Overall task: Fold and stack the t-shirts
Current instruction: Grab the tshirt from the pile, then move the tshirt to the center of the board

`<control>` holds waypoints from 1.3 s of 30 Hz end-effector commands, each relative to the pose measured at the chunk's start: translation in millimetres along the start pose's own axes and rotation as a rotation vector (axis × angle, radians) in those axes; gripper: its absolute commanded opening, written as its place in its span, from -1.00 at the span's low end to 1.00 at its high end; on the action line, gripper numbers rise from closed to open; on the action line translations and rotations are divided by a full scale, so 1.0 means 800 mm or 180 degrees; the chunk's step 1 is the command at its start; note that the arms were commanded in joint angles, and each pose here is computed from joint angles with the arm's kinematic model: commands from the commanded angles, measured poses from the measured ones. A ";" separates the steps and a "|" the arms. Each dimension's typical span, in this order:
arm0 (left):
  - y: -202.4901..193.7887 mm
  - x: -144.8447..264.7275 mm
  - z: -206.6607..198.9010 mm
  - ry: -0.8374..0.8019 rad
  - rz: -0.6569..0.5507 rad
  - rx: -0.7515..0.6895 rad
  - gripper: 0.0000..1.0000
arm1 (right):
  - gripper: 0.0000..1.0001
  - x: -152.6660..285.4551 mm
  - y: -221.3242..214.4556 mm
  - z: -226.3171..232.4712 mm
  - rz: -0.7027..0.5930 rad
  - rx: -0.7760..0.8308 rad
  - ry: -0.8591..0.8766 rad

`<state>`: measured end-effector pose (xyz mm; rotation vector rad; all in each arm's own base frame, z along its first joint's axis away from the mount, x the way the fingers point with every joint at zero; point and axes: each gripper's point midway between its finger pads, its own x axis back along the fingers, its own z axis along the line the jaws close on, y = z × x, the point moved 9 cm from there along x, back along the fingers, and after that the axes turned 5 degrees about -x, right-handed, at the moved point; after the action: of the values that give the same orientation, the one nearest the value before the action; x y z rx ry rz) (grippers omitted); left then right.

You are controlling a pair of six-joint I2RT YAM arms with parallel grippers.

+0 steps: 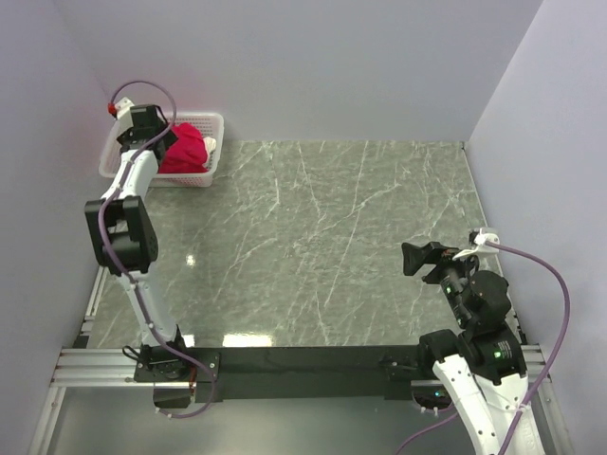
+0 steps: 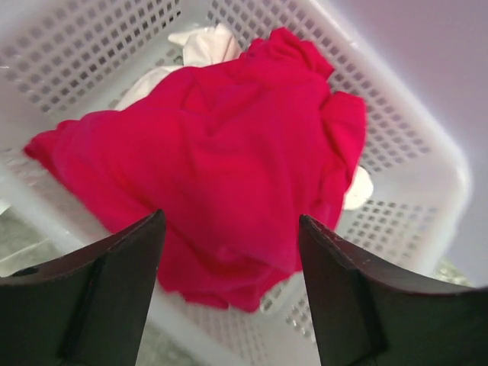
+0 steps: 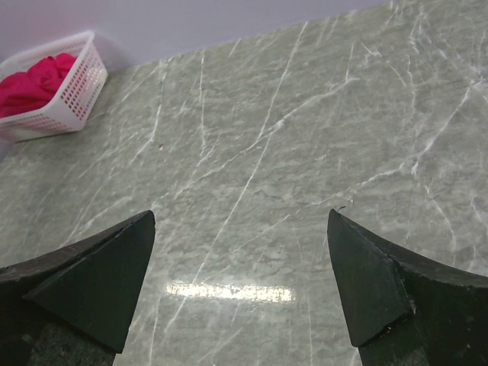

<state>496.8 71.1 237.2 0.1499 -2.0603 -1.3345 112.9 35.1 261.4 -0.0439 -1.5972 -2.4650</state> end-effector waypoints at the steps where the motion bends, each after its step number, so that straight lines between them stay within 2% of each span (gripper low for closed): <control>1: 0.003 -0.026 -0.011 0.0031 0.0011 -0.0012 0.50 | 1.00 -0.007 0.002 0.005 -0.0003 0.0050 0.0124; 6: -0.023 -0.051 -0.010 -0.0002 0.0203 -0.0038 0.25 | 1.00 -0.007 0.001 0.006 0.0021 0.0057 0.0129; 7: -0.028 -0.050 -0.012 -0.0055 0.0257 -0.0051 -0.01 | 1.00 -0.008 0.000 0.005 0.0033 0.0063 0.0134; 9: -0.035 -0.050 -0.010 -0.0060 0.0333 -0.0075 -0.30 | 1.00 -0.008 0.000 0.005 0.0032 0.0062 0.0130; 10: -0.035 -0.048 -0.010 -0.0073 0.0340 -0.0079 -0.54 | 0.99 -0.008 0.000 0.005 0.0027 0.0062 0.0132; 12: -0.035 -0.045 -0.008 -0.0099 0.0326 -0.0116 -0.79 | 1.00 -0.007 0.000 0.006 0.0027 0.0057 0.0153; 13: -0.029 -0.039 -0.009 -0.0125 0.0297 -0.0118 -0.99 | 1.00 -0.007 0.000 0.006 0.0024 0.0057 0.0160; 15: -0.020 -0.031 -0.010 -0.0152 0.0247 -0.0135 -0.99 | 0.99 -0.006 0.001 0.006 0.0009 0.0055 0.0173; 20: 0.047 0.036 -0.032 -0.0340 -0.0209 -0.0167 -0.99 | 0.99 -0.005 0.002 0.008 -0.0027 0.0048 0.0211; 24: 0.109 0.124 -0.059 -0.0616 -0.0690 -0.0172 -0.99 | 0.99 -0.003 0.003 0.008 -0.0058 0.0031 0.0225; 26: 0.123 0.162 -0.076 -0.0799 -0.0849 -0.0226 -0.99 | 0.99 -0.002 0.005 0.009 -0.0087 0.0019 0.0218; 28: 0.138 0.224 -0.104 -0.1148 -0.1033 -0.0261 -0.99 | 1.00 -0.001 0.005 0.009 -0.0089 0.0013 0.0214; 33: 0.154 0.367 -0.150 -0.2188 -0.1078 -0.0244 -0.99 | 1.00 0.003 0.014 0.012 -0.0134 -0.0019 0.0220; 39: 0.157 0.515 -0.170 -0.3675 -0.1063 -0.0060 -0.99 | 1.00 0.005 0.029 0.019 -0.0145 -0.0020 0.0209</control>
<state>337.5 -136.3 527.9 -0.2240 -2.7852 -1.8860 112.2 38.6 267.1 0.0003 -1.5756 -2.4468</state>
